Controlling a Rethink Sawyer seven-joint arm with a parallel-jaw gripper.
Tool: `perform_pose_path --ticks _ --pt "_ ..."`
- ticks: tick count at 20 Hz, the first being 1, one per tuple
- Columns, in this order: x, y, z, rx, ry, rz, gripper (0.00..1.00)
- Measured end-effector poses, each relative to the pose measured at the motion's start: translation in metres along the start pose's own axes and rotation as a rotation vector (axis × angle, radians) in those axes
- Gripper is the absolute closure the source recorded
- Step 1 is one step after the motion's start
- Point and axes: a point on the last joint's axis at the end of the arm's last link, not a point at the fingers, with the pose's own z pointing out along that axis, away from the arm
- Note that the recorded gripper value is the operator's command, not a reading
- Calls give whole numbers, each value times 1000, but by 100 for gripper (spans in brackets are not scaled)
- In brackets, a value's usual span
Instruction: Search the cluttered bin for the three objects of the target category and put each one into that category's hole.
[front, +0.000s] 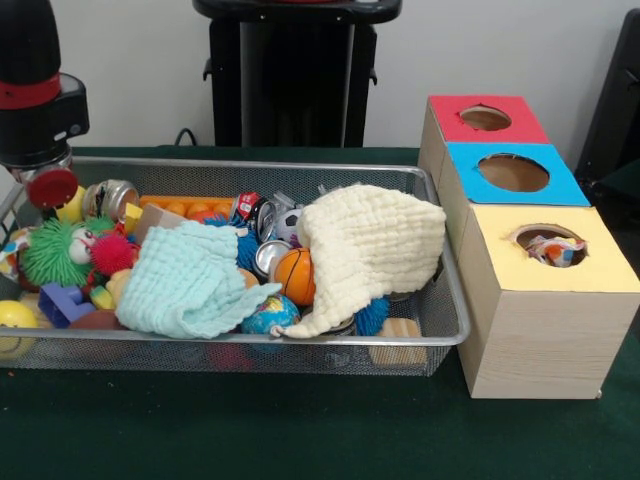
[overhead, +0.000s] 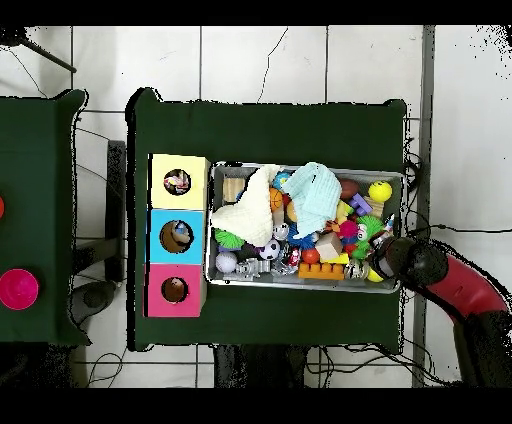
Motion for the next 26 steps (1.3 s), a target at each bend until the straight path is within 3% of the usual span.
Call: perform_pose_path --ticks 5,6,17,26 --pt "-6 1 -1 -1 -10 2 100" --pt "-7 1 0 -2 -13 2 0" --pt "-10 -1 0 4 -19 3 0" --pt "-10 2 0 39 -33 -11 0"
